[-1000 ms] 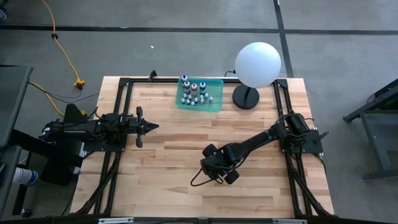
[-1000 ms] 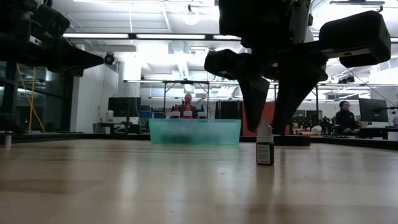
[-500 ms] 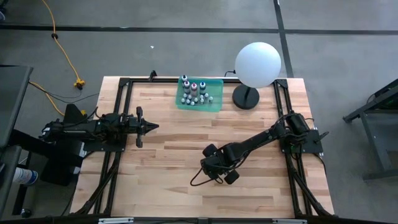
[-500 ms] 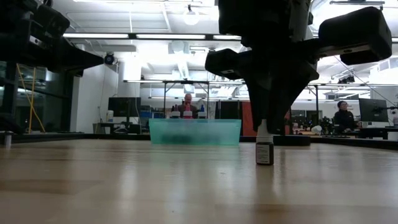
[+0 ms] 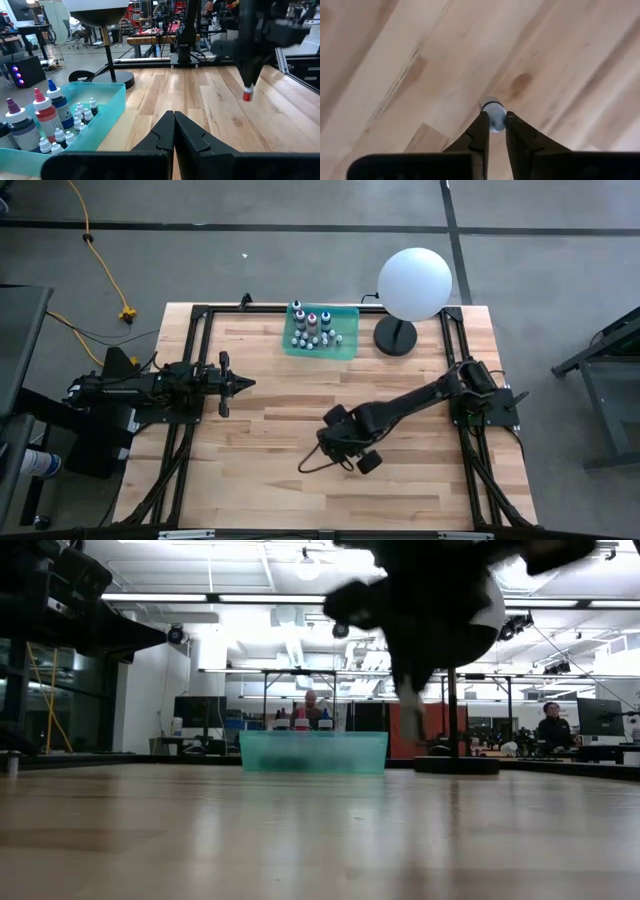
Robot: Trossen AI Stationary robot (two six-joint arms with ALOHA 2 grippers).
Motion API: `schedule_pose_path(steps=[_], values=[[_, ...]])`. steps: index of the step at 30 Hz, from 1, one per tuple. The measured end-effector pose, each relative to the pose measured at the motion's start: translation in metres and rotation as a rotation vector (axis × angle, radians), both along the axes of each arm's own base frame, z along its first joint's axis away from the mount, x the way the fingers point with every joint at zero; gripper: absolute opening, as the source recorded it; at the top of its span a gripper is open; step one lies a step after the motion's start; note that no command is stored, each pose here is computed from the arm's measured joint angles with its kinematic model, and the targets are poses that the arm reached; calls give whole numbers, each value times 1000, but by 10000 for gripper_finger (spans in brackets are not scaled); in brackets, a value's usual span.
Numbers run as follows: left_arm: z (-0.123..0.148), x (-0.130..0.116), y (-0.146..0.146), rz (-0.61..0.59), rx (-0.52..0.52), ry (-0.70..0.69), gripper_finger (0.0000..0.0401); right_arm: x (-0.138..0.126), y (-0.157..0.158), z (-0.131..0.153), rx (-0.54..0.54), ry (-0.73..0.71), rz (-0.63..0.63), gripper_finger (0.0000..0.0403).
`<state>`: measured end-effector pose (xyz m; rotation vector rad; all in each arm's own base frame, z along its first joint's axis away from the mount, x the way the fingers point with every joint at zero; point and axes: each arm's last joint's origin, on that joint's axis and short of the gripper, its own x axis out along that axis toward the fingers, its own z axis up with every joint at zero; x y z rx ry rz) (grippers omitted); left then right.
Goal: Pick & Place food coloring
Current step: Put the small red food coloring bottle into the bin
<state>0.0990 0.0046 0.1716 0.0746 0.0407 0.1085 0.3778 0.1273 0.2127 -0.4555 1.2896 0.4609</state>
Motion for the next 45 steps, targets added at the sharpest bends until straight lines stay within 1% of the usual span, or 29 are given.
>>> schedule_pose_path(steps=[5,10,16,19,22,29,34,40,45], values=[[0,0,0,0,0,0,0,11,-13,38,23,-34,-57,38],[0,0,0,0,0,0,0,21,-36,76,46,-103,-128,35],[0,0,0,0,0,0,0,31,-81,114,72,-208,-253,37],[0,0,0,0,0,0,0,34,-109,126,72,-253,-318,35],[0,0,0,0,0,0,0,34,-139,132,61,-277,-377,38],[0,0,0,0,0,0,0,27,-207,133,12,-287,-504,38],[0,0,0,0,0,0,0,18,-243,124,-25,-258,-560,43],[0,0,0,0,0,0,0,12,-271,87,-38,-200,-608,40],[0,0,0,0,0,0,0,9,-287,54,-48,-192,-657,43]])
